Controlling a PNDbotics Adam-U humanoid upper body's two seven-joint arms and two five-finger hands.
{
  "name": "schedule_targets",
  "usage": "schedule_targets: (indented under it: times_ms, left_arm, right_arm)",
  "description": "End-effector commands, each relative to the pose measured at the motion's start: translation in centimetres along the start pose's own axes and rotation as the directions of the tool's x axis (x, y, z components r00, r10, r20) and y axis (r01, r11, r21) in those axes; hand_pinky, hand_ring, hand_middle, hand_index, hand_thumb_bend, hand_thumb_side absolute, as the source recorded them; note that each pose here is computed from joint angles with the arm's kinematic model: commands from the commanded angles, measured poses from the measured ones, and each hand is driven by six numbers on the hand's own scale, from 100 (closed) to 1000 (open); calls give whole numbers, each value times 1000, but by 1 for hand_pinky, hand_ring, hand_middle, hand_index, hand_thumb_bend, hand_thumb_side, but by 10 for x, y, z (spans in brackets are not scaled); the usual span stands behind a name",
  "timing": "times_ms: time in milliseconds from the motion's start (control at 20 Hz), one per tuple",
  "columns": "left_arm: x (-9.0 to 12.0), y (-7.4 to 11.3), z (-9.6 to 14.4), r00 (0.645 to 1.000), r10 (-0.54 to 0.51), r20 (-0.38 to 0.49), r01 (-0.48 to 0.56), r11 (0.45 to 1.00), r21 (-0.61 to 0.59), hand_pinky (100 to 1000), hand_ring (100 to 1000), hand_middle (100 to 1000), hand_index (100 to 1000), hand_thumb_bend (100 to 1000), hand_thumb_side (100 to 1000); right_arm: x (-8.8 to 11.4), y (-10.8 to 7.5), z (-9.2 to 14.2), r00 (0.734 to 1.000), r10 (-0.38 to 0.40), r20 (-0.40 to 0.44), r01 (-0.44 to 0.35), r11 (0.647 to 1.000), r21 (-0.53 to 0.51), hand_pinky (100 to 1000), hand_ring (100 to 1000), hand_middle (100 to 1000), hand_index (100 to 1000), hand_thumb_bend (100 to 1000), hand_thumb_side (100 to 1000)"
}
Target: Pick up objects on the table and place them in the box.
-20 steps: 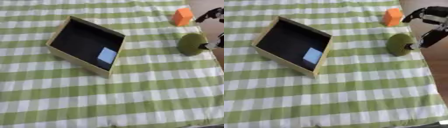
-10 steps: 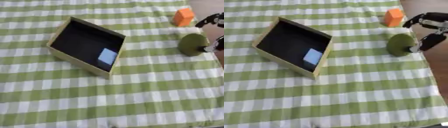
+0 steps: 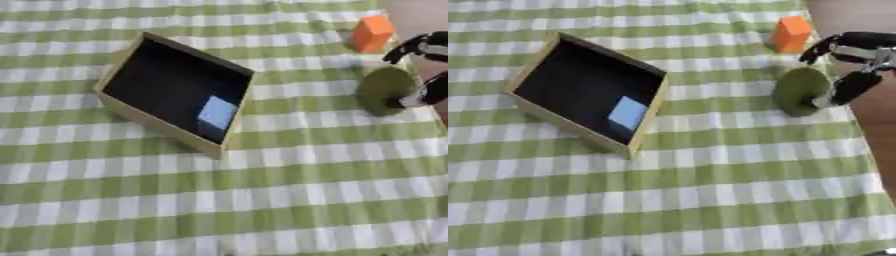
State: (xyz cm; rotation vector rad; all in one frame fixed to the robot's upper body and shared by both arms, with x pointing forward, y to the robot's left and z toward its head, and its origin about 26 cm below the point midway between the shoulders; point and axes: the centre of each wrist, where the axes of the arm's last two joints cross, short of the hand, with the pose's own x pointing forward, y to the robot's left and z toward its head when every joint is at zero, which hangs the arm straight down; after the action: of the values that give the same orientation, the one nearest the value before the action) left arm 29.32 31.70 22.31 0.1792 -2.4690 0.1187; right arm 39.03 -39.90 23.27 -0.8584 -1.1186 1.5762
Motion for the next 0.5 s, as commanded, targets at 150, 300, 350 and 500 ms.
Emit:
schedule_targets:
  times_ms: [150, 300, 350, 500]
  left_arm:
    - [7, -1, -5, 1000, 4, 25, -3, 1000, -11, 813, 816, 849, 841, 203, 843]
    - [7, -1, -5, 1000, 5, 26, -5, 1000, -12, 813, 817, 849, 841, 204, 843]
    - [7, -1, -5, 1000, 5, 25, -5, 1000, -12, 813, 817, 849, 841, 204, 843]
    - [7, -1, -5, 1000, 6, 25, -5, 1000, -13, 813, 817, 849, 840, 204, 842]
  right_arm:
    - [-7, -7, 3, 999, 13, -35, -14, 1000, -13, 899, 870, 623, 753, 341, 261]
    - [-5, -9, 5, 1000, 1, -26, -2, 1000, -29, 878, 831, 588, 719, 287, 111]
    - [-4, -10, 6, 1000, -1, -20, 1, 999, -33, 875, 822, 583, 715, 272, 111]
    - [1, -15, 8, 1000, -7, 4, 7, 999, -52, 872, 813, 584, 715, 241, 131]
